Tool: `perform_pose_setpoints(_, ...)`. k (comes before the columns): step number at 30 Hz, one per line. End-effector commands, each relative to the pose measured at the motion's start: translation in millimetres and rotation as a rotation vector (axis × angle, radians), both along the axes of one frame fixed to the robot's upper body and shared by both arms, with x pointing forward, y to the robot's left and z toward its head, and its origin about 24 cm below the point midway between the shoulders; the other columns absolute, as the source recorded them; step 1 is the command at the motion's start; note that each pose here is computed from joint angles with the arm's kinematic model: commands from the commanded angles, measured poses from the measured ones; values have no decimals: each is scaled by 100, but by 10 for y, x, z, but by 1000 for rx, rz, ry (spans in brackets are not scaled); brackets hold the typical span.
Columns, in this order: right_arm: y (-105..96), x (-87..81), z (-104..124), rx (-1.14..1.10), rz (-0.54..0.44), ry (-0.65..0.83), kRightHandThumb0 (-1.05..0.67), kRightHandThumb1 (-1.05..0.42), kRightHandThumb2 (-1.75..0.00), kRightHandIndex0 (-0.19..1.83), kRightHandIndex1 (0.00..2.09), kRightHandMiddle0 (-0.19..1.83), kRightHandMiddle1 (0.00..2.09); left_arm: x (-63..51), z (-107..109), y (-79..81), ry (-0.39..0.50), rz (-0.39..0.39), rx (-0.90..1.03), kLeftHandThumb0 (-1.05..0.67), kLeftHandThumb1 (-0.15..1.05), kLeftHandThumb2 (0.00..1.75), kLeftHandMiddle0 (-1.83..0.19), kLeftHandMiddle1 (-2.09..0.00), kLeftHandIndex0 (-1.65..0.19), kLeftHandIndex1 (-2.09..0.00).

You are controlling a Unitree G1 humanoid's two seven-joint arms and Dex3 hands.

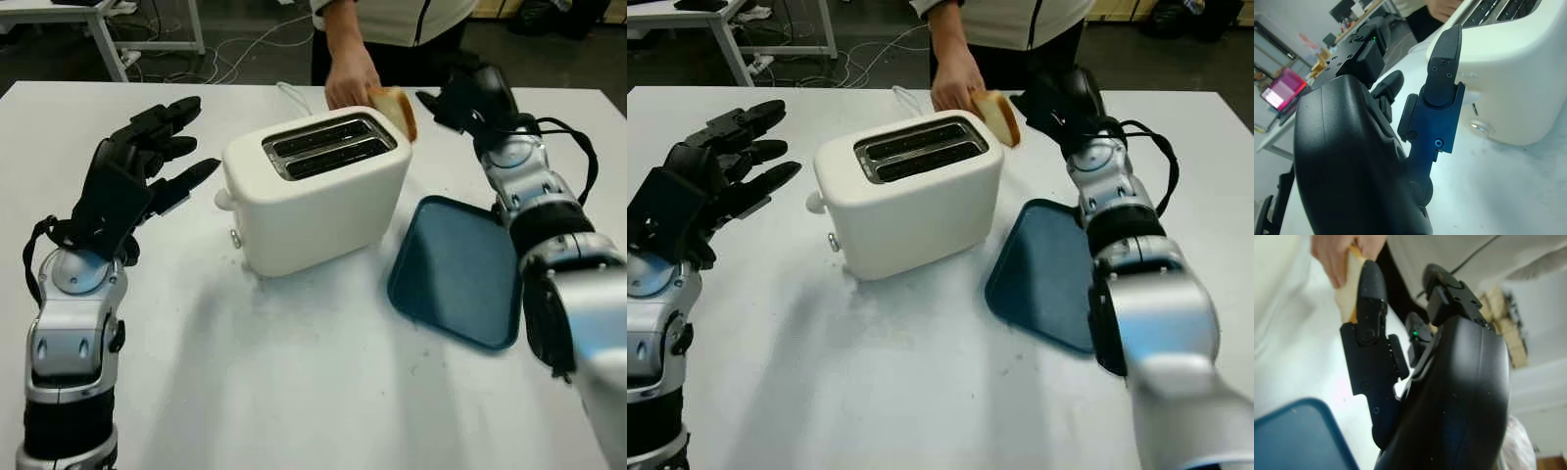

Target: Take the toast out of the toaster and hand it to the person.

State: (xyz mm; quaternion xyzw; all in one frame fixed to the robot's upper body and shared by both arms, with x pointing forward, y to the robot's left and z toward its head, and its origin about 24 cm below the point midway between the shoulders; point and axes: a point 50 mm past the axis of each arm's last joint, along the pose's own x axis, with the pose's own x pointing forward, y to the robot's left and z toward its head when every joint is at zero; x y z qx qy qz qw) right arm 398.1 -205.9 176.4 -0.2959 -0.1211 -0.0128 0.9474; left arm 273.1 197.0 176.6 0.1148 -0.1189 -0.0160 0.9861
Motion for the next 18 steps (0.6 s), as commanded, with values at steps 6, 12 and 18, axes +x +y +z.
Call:
perform_pose_setpoints(6,-12,-501,-291,121,78,-35,-59,-92,-46,22,1,20,1,-76,-89,15,31,40,-57,-43,92,5,-10,-81,-48,-2)
perform_pose_setpoints(12,126,-945,-466,256,135,-17,-60,-92,-50,19,0,18,0,-171,-129,-14,63,50,-113,-41,92,9,-12,-77,-46,-1)
perform_pose_setpoints(18,258,-1357,-680,416,204,36,-67,-92,-59,17,1,15,0,-302,-196,-52,74,66,-162,-43,92,11,-11,-74,-43,0)
